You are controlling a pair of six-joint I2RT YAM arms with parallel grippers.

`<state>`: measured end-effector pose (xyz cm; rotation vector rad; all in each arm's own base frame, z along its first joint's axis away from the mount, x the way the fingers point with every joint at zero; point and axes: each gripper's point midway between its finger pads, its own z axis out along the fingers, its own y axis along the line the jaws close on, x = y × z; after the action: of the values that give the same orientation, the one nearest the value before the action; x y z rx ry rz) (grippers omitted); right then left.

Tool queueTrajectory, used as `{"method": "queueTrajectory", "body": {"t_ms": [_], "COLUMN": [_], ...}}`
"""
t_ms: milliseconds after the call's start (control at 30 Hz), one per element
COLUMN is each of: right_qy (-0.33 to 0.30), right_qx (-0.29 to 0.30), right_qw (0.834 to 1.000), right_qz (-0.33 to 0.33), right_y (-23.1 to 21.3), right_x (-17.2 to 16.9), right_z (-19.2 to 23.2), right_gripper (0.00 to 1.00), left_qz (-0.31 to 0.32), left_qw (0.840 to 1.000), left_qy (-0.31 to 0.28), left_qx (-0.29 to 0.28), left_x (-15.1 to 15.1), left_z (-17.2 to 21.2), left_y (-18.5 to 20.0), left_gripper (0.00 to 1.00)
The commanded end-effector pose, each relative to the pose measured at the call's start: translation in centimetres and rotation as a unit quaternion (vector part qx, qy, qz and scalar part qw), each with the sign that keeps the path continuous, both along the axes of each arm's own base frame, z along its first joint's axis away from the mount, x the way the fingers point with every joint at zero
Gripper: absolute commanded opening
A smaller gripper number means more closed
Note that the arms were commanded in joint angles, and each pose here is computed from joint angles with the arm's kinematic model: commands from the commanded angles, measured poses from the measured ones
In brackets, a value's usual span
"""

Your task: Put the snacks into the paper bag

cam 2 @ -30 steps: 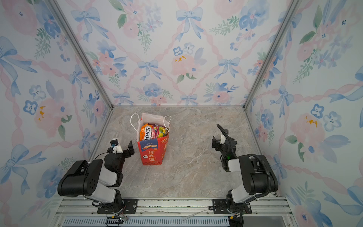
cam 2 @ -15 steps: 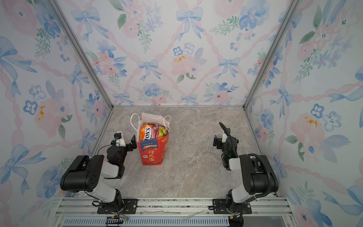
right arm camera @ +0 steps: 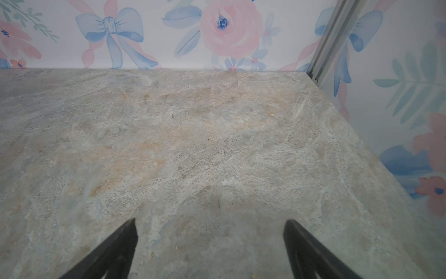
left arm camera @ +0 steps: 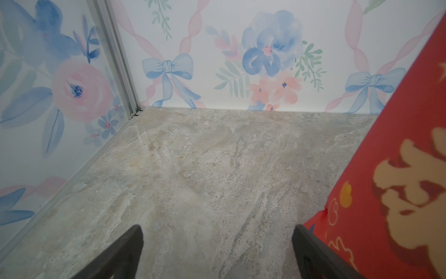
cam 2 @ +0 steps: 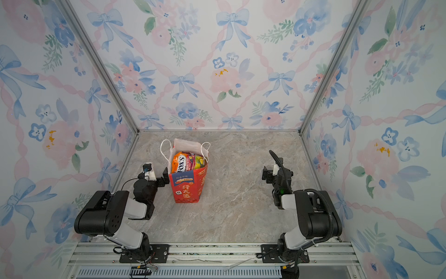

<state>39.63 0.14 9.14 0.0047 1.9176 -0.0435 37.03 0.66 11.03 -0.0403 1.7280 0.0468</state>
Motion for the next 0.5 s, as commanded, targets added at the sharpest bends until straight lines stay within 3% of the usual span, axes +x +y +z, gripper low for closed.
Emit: {"method": "queueTrajectory", "body": {"t_ms": [0,467], "right_qy": [-0.007,-0.006], "right_qx": [0.003,0.003], "right_qw": [1.000,1.000], "right_qz": [0.000,0.000], "right_y": [0.26,0.27], "right_x": [0.35,0.34], "right_z": [0.58,0.53], "right_gripper": [0.97,0.96], "left_qz": [0.009,0.011], "left_qw": [1.000,1.000], "left_qy": [-0.001,0.001], "left_qx": [0.013,0.014], "left_x": [0.16,0.24], "left_z": [0.18,0.14], "left_y": [0.27,0.34], "left_gripper": [0.98,0.98]}}
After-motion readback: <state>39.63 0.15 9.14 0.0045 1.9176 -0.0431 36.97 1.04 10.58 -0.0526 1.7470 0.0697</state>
